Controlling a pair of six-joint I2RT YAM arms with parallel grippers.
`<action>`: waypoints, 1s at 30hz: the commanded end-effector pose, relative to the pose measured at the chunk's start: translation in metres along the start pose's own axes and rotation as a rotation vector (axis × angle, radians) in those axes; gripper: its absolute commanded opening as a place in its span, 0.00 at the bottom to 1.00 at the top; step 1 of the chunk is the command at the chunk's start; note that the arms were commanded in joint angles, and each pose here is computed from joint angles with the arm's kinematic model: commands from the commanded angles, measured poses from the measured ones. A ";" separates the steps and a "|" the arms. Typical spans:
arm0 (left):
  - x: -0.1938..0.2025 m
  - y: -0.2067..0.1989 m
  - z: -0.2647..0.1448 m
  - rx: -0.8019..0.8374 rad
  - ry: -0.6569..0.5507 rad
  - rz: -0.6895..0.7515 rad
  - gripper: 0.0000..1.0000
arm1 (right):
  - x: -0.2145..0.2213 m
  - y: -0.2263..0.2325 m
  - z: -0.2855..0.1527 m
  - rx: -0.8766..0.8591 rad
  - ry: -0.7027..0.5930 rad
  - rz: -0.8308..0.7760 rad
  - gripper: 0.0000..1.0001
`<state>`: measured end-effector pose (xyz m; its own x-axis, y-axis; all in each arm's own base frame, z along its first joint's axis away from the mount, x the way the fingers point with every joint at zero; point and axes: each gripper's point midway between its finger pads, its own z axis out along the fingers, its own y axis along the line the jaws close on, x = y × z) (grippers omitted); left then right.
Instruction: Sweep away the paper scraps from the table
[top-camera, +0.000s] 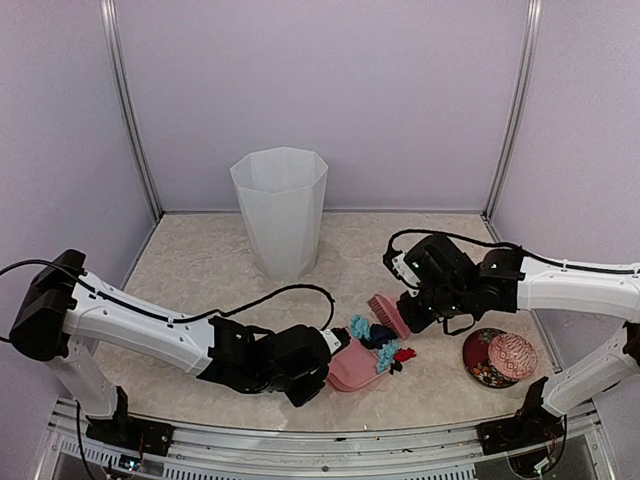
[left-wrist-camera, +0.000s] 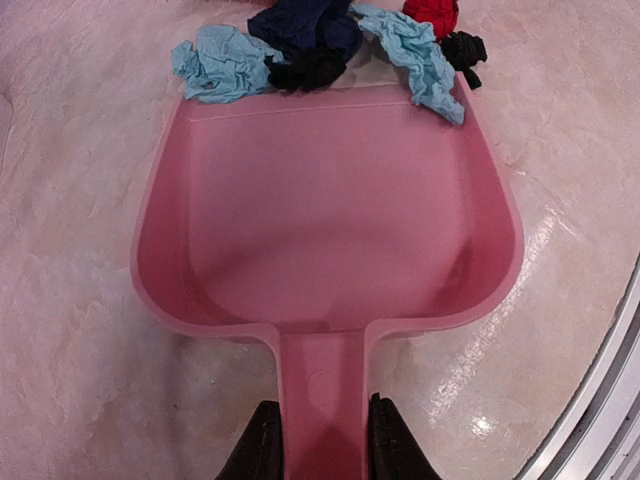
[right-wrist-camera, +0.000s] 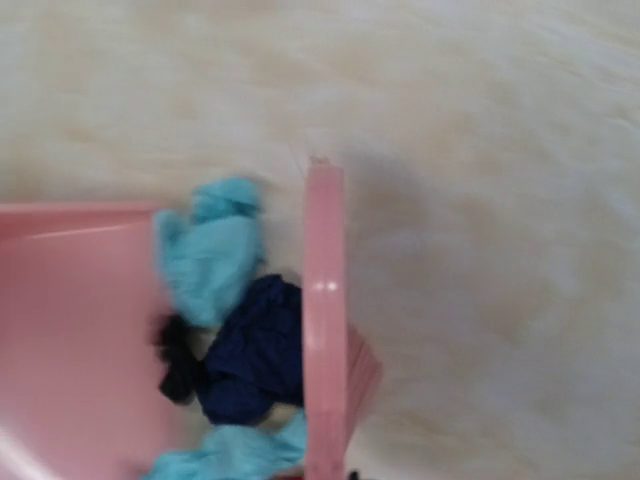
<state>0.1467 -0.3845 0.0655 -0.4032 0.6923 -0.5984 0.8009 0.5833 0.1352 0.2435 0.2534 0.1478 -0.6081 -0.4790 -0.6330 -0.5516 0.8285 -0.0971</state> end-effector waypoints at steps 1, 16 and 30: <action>-0.014 0.001 0.008 0.018 -0.025 0.007 0.00 | -0.016 0.040 -0.015 -0.179 -0.044 0.020 0.00; 0.006 0.005 0.013 0.038 -0.024 -0.026 0.00 | -0.035 -0.023 -0.080 0.064 -0.145 0.095 0.00; 0.014 -0.023 -0.019 0.123 -0.044 -0.002 0.00 | 0.023 -0.045 -0.066 0.202 0.055 0.151 0.00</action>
<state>0.1286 -0.3793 0.0658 -0.3881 0.6612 -0.6420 0.8336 0.5489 0.0614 0.2238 0.1897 0.2073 -0.6684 -0.3502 -0.6562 -0.3373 0.9290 -0.1521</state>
